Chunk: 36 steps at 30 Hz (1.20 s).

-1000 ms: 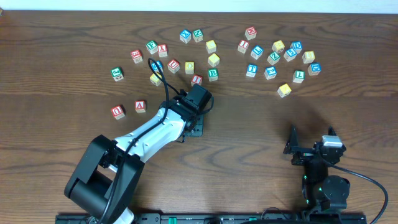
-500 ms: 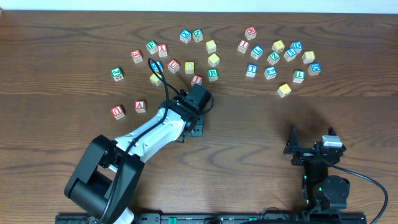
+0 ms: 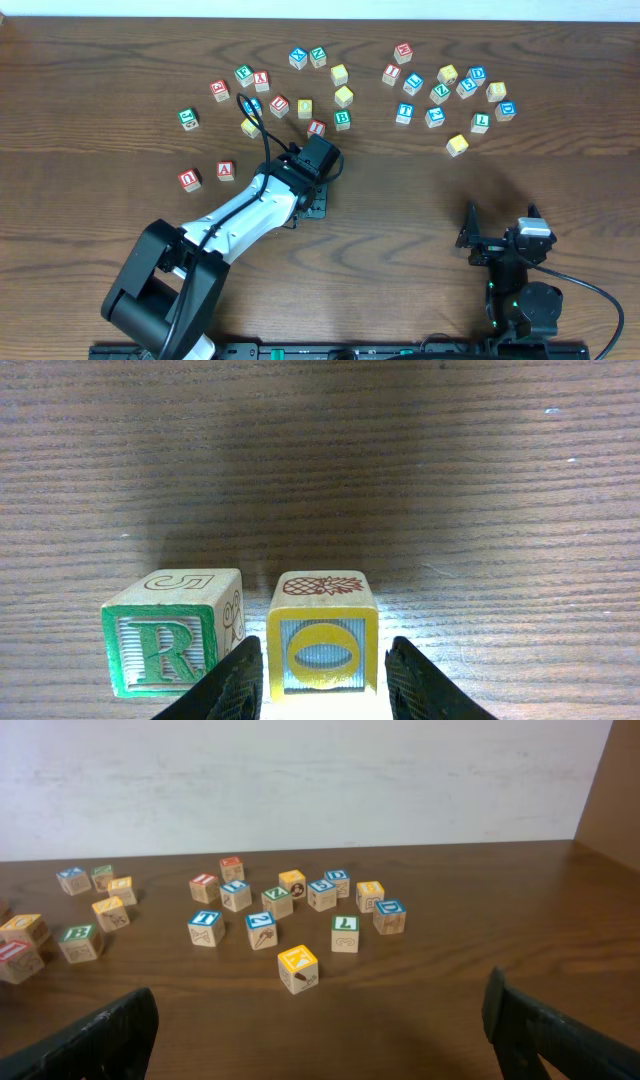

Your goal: Spell out ROBOT

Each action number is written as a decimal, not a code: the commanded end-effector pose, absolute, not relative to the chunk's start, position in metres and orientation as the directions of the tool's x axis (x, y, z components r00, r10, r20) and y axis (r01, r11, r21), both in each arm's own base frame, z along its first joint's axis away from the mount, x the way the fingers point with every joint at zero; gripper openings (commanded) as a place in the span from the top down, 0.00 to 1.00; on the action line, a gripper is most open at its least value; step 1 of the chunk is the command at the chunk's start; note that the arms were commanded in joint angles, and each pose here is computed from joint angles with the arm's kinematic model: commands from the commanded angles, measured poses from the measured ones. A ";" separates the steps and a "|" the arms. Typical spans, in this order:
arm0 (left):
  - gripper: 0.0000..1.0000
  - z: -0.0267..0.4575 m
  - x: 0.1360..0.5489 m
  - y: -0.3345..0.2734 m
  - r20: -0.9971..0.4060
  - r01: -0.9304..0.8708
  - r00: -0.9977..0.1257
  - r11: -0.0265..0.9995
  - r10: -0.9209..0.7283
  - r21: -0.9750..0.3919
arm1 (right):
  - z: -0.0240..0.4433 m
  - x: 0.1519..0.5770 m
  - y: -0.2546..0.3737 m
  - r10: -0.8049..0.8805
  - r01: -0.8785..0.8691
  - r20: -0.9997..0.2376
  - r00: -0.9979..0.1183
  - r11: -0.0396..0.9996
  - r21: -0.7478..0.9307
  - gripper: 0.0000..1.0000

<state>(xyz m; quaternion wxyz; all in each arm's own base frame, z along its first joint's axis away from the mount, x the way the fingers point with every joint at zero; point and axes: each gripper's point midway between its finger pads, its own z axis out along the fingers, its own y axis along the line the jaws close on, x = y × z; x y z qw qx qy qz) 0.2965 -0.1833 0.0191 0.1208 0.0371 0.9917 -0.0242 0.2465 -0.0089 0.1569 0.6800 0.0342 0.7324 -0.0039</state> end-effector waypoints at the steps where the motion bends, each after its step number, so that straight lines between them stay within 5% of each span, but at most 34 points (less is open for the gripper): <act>1: 0.60 0.025 0.297 -0.181 -0.253 0.082 -0.965 0.996 0.068 -0.042 | 0.157 0.246 -0.010 0.055 0.064 -0.996 -0.071 0.997 0.050 0.01; 20: 0.60 0.064 0.310 -0.189 -0.339 0.111 -0.937 0.991 0.079 -0.077 | 0.157 0.246 -0.010 0.055 0.064 -0.996 -0.071 0.997 0.050 0.01; 36: 0.60 0.200 0.316 -0.171 -0.665 0.135 -0.747 0.980 0.003 -0.147 | 0.157 0.246 -0.010 0.055 0.064 -0.996 -0.071 0.997 0.050 0.01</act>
